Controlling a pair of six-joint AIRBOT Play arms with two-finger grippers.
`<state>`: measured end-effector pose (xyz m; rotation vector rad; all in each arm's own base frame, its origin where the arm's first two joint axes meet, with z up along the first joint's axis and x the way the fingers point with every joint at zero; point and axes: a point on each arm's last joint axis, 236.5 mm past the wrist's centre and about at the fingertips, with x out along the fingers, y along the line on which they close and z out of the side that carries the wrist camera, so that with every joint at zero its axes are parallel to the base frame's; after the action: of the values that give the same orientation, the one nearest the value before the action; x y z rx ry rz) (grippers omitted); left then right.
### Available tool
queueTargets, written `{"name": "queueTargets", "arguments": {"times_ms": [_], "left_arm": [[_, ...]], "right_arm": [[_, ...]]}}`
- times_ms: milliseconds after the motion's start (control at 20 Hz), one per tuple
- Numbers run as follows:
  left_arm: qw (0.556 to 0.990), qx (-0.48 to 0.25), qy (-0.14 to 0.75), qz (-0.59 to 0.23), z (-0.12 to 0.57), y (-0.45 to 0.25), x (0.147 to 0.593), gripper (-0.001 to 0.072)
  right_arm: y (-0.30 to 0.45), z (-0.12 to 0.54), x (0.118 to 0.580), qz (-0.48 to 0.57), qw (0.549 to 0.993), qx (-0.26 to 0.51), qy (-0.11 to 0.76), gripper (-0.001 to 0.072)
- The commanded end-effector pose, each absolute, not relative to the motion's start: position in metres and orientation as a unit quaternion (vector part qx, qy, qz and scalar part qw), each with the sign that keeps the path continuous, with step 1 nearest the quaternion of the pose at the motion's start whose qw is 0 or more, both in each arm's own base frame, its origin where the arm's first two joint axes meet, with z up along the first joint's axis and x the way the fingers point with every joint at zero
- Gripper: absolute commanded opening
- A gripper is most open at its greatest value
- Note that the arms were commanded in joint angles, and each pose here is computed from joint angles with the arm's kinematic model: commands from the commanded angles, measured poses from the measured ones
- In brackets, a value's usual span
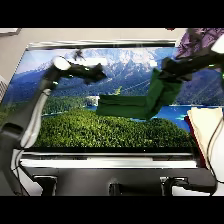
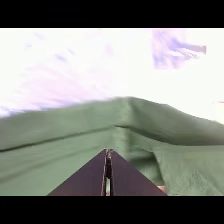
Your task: Fold the clothes and pants, and hang the long-sleeved shirts on hangers.
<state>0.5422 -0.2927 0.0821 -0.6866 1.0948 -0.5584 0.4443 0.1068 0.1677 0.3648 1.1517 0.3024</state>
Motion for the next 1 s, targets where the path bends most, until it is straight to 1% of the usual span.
{"name": "queueTargets", "arguments": {"times_ms": [0, 200, 350, 600, 700, 950], "left_arm": [[0.803, -0.273, 0.498, -0.18, 0.112, -0.185, 0.545, 0.0012], [0.82, -0.275, 0.484, -0.135, 0.143, -0.114, 0.537, 0.0012], [0.829, -0.282, 0.469, -0.117, 0.158, -0.086, 0.535, 0.0012], [0.832, -0.286, 0.464, -0.108, 0.163, -0.073, 0.535, 0.0013], [0.832, -0.286, 0.463, -0.108, 0.163, -0.073, 0.535, 0.0013], [0.831, -0.287, 0.464, -0.107, 0.162, -0.073, 0.535, 0.0013]], "right_arm": [[0.162, 0.148, 0.448, 0.162, 0.803, 0.158, 0.551, 0.0024], [0.223, 0.119, 0.446, 0.192, 0.785, 0.146, 0.571, 0.0024], [0.26, 0.086, 0.444, 0.205, 0.769, 0.137, 0.59, 0.0024], [0.294, 0.04, 0.448, 0.207, 0.752, 0.141, 0.61, 0.0024], [0.296, 0.027, 0.454, 0.199, 0.75, 0.147, 0.613, 0.0024], [0.306, 0.015, 0.466, 0.201, 0.751, 0.17, 0.606, 0.0025]]}}
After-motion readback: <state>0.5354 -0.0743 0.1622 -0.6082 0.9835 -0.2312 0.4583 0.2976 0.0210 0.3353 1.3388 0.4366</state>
